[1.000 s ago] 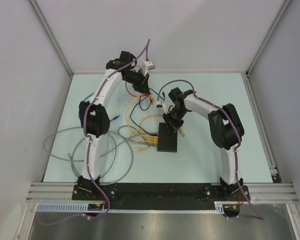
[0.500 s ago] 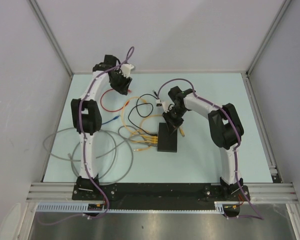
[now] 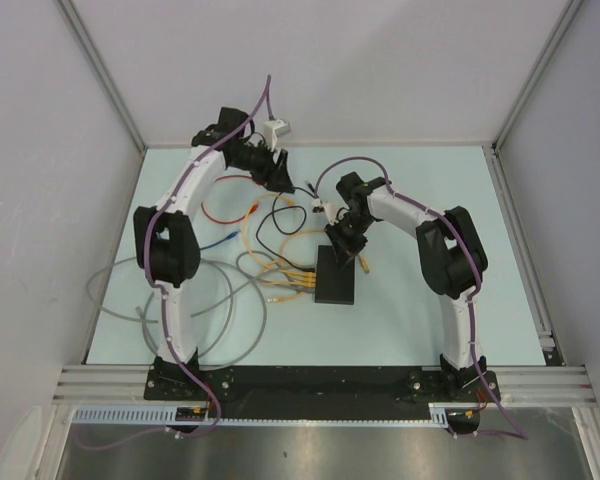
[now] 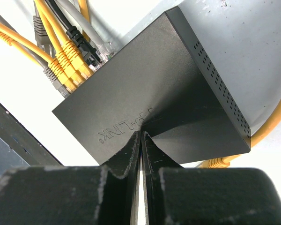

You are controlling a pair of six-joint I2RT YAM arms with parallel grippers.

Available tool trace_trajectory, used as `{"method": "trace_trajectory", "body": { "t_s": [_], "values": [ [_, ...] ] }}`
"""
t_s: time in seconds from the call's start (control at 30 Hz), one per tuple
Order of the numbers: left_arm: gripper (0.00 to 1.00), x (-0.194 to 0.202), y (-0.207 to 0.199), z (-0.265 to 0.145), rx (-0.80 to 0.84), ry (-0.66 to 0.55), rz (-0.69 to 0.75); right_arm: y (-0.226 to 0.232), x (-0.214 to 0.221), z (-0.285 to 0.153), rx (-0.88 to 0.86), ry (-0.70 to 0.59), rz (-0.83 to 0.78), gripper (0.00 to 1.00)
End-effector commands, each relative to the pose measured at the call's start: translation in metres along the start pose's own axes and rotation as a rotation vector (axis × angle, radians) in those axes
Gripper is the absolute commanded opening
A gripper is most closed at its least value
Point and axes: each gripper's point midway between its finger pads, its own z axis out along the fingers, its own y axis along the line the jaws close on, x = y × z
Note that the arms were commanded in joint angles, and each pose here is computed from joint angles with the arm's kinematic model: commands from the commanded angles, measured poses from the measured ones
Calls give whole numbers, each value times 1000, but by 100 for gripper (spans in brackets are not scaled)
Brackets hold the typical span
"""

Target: Pull the plug from the switch port

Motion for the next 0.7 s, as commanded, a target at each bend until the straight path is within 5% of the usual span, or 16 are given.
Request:
{"method": "trace_trajectory", "body": {
  "t_s": [0.0, 0.3, 0.53, 0.67],
  "values": [
    [70, 28, -67, 10, 310, -2, -22, -31, 7, 19, 106, 34, -33, 9],
    [68, 110, -81, 55, 369, 182, -95, -27, 10, 0, 75, 14, -3, 8],
    [67, 124, -80, 85, 360, 227, -122, -30, 12, -46, 125, -66, 35, 6],
    [66, 130, -83, 97, 383, 253, -162, -36, 38, -35, 154, 11, 39, 4]
  ]
}}
